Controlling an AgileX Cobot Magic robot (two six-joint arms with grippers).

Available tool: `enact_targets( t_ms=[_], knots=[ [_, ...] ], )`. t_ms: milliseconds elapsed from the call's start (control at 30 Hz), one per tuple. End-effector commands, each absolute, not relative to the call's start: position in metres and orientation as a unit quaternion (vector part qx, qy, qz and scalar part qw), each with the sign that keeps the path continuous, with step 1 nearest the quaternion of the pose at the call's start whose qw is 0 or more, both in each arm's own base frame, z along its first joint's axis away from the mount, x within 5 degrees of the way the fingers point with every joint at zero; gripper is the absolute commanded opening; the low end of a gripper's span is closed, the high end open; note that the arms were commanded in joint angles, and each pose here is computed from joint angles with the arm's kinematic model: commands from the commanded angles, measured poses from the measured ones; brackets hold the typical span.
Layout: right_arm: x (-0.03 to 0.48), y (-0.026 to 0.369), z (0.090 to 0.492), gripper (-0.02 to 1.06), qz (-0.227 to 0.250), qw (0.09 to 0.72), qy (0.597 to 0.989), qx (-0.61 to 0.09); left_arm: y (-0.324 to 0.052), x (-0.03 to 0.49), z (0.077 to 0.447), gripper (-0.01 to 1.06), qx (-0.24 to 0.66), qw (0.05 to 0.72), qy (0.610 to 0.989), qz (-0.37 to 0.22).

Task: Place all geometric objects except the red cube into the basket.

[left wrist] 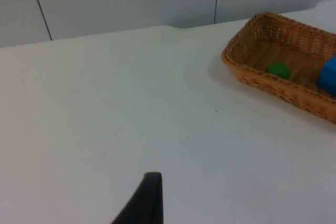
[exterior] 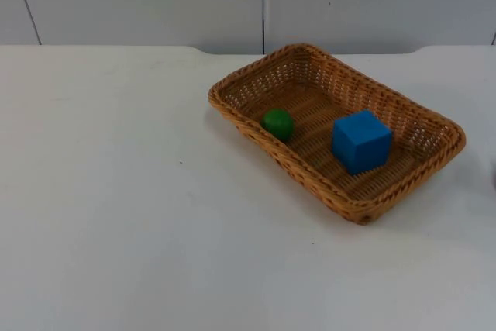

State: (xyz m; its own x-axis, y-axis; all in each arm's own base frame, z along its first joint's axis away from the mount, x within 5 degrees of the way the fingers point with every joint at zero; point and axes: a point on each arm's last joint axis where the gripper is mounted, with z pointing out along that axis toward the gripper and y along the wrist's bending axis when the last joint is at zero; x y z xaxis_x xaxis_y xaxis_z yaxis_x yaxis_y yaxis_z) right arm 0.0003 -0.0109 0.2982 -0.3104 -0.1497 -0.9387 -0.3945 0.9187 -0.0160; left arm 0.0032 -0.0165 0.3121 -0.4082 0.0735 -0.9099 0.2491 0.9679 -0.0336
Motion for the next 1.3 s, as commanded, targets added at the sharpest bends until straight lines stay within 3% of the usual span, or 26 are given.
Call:
enact_targets(
  t_ms=[0,367,500,733,1267],
  knots=[
    [-0.002,-0.011,0.295,0.86,0.113,0.561,0.8,-0.178,-0.016,0.002,0.311,1.05,0.098,0.536,0.835,-0.074],
    [-0.005,-0.007,0.282,0.86,0.106,0.514,0.823,-0.218,-0.008,-0.019,0.305,1.05,0.079,0.562,0.822,-0.046],
    [-0.005,-0.007,0.281,0.86,0.107,0.511,0.824,-0.218,0.005,-0.018,0.297,1.05,0.026,0.534,0.845,0.003],
    [-0.005,-0.007,0.281,0.86,0.108,0.511,0.824,-0.218,-0.004,-0.005,0.275,1.05,0.03,0.512,0.858,-0.044],
    [-0.005,-0.007,0.281,0.86,0.11,0.511,0.824,-0.218,-0.005,-0.005,0.275,1.05,0.049,0.512,0.856,-0.041]
  ],
)
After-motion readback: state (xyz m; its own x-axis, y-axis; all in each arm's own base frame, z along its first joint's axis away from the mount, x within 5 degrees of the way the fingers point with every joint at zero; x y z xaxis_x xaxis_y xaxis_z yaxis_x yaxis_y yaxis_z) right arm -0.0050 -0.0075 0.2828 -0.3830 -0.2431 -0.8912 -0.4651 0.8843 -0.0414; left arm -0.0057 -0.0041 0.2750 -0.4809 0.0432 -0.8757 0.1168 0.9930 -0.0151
